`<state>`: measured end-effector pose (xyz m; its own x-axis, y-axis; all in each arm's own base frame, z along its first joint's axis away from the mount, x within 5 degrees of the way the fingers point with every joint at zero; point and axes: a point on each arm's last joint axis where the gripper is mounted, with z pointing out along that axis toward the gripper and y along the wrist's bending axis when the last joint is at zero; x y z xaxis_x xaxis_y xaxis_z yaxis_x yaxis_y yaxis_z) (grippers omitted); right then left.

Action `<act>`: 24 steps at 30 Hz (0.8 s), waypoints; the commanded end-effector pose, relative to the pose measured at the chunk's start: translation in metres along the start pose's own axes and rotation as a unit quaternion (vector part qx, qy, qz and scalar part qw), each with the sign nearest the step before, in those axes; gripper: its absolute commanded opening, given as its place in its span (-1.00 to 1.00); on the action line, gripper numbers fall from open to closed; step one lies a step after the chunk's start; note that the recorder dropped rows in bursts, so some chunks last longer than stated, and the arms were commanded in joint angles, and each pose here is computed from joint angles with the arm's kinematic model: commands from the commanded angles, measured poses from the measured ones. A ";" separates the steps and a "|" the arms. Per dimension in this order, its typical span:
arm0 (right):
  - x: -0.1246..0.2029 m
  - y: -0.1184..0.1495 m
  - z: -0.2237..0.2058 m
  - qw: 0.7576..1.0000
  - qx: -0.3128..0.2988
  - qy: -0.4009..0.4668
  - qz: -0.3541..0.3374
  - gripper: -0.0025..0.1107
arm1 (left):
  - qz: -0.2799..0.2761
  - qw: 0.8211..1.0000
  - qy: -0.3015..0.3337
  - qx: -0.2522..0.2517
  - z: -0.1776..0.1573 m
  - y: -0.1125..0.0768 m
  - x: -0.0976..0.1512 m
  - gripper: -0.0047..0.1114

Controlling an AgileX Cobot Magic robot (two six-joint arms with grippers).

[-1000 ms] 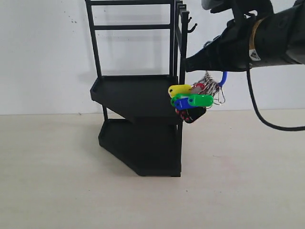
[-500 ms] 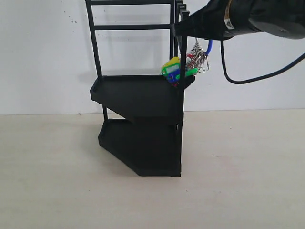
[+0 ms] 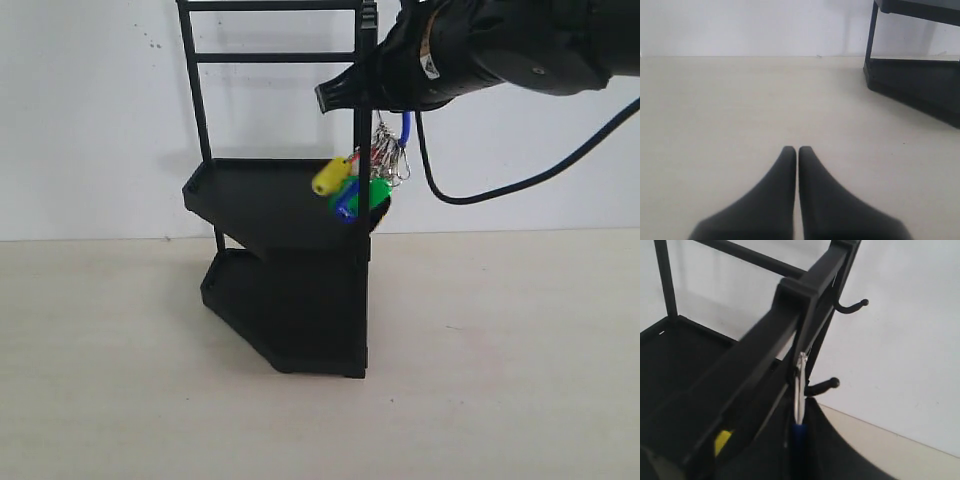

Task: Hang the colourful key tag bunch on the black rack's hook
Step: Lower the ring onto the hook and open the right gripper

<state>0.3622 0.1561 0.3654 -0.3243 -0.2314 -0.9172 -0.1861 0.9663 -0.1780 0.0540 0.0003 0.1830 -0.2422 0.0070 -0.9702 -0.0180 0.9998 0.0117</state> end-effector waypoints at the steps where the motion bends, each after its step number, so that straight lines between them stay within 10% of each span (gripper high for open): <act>1: -0.002 -0.003 -0.003 1.000 0.013 0.005 0.000 -0.96 | -0.009 1.000 -0.010 -0.001 0.000 0.000 -0.002 -0.84; 8: -0.001 -0.004 -0.003 1.000 0.022 0.015 0.002 -0.95 | -0.009 1.000 -0.010 -0.001 0.000 0.000 -0.002 -0.84; 10: 0.000 -0.004 -0.003 1.000 0.020 0.019 0.011 -0.73 | -0.009 1.000 -0.010 -0.001 0.000 0.000 -0.002 -0.84; 14: 0.003 -0.008 -0.005 0.998 0.038 0.040 0.017 0.37 | -0.009 1.000 -0.010 -0.001 0.000 0.000 -0.002 -0.84; 24: -0.006 -0.045 -0.071 0.985 0.125 0.120 0.012 0.27 | -0.009 1.000 -0.010 -0.001 0.000 0.000 -0.002 -0.84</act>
<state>0.3210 0.1152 0.3897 -0.5358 -0.1957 -0.8214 0.0282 0.9681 -0.2491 0.0540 0.0003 0.1830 -0.2422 0.0070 -0.9702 -0.0180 0.9998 0.0117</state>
